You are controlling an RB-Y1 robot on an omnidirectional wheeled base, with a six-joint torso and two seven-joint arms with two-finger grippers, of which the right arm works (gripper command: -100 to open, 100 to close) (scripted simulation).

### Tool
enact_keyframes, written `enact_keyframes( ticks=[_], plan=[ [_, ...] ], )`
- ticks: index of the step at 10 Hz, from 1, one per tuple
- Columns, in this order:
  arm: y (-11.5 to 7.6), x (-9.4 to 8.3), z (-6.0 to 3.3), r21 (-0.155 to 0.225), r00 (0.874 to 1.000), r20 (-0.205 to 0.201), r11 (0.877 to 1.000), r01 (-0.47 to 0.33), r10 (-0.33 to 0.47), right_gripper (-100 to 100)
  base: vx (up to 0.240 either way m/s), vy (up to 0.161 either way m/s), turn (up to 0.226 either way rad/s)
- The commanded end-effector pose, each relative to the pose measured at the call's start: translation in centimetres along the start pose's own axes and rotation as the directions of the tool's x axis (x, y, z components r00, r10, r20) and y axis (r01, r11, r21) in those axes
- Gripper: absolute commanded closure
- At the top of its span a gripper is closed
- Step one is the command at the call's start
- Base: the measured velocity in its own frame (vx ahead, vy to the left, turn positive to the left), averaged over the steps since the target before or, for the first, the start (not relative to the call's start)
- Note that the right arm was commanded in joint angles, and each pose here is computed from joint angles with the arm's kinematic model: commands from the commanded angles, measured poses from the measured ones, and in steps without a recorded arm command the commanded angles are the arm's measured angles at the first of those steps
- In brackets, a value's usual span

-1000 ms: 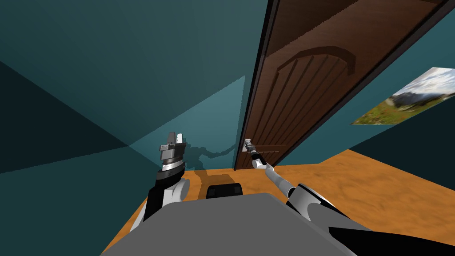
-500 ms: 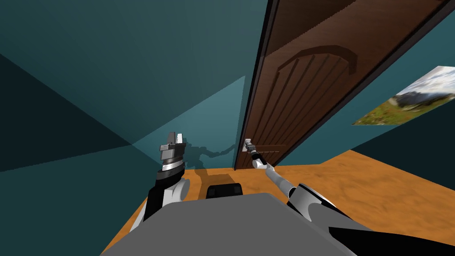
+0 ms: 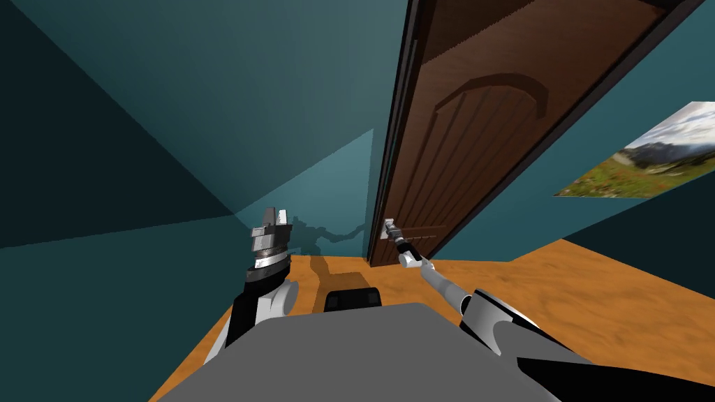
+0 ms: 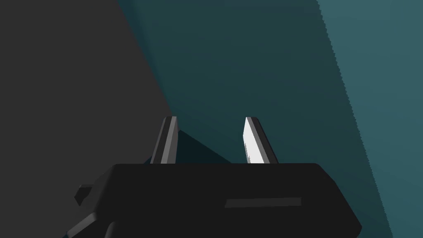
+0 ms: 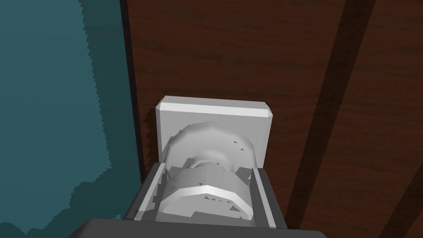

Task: Pull the door open

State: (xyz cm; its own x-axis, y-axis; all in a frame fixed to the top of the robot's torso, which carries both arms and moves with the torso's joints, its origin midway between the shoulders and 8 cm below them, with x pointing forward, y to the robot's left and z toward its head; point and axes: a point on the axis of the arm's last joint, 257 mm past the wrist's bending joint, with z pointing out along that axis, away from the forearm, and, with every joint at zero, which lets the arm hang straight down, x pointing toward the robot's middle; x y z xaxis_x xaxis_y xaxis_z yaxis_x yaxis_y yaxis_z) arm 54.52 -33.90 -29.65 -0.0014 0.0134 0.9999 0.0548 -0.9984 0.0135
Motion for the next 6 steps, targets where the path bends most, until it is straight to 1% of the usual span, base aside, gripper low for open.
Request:
enact_keyframes(
  ticks=[1, 3, 4, 5, 6],
  plan=[
    [-0.52, 0.09, -0.36, 0.023, 1.0, -0.002, 1.0, -0.007, 0.007, 100, -0.219, -0.115, 0.101],
    [-0.82, 0.07, -0.82, 0.047, 1.0, 0.0, 0.999, -0.012, 0.012, 100, -0.219, -0.13, 0.115],
    [-0.93, 0.05, -0.98, 0.055, 1.0, 0.001, 0.998, -0.014, 0.014, 100, -0.205, -0.099, 0.084],
    [-0.88, -0.1, -0.9, 0.05, 1.0, 0.003, 0.999, -0.009, 0.009, 100, -0.089, -0.036, 0.023],
    [-1.23, -0.27, -1.32, 0.07, 1.0, 0.005, 0.997, -0.011, 0.01, 100, -0.13, -0.058, 0.077]
  ],
)
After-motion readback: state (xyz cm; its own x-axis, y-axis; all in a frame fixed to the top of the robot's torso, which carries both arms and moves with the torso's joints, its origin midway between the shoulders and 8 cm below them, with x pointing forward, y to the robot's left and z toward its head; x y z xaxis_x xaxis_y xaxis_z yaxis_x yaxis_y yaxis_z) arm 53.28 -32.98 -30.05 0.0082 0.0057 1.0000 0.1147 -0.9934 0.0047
